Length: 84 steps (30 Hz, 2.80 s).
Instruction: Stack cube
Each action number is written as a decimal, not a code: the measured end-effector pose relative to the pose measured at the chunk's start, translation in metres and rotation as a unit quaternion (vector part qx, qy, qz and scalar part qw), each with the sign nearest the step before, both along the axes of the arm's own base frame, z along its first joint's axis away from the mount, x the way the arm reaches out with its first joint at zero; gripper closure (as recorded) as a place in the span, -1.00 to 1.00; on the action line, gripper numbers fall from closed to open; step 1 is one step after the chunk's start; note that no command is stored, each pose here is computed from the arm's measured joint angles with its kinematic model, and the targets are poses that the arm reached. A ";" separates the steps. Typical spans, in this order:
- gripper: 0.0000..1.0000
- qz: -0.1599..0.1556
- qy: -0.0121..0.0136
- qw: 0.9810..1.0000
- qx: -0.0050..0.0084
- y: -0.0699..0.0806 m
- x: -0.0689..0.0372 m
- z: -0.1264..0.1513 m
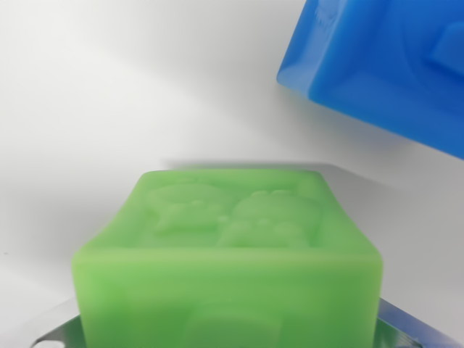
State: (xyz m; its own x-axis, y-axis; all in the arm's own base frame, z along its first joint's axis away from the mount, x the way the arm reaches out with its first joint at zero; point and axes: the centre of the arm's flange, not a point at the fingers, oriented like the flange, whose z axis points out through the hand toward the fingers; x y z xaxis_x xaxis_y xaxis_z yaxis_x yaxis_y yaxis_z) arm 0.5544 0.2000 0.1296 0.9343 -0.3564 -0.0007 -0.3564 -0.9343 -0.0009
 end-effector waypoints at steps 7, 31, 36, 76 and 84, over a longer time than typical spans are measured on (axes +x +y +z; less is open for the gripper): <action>1.00 0.000 0.000 1.000 -0.001 0.000 0.000 0.013; 1.00 0.000 -0.003 1.000 -0.002 0.000 0.001 0.078; 1.00 -0.001 -0.004 1.000 -0.001 0.001 0.002 0.093; 1.00 -0.113 -0.002 0.994 -0.001 -0.010 0.074 0.119; 1.00 -0.132 -0.003 0.991 -0.001 -0.012 0.086 0.122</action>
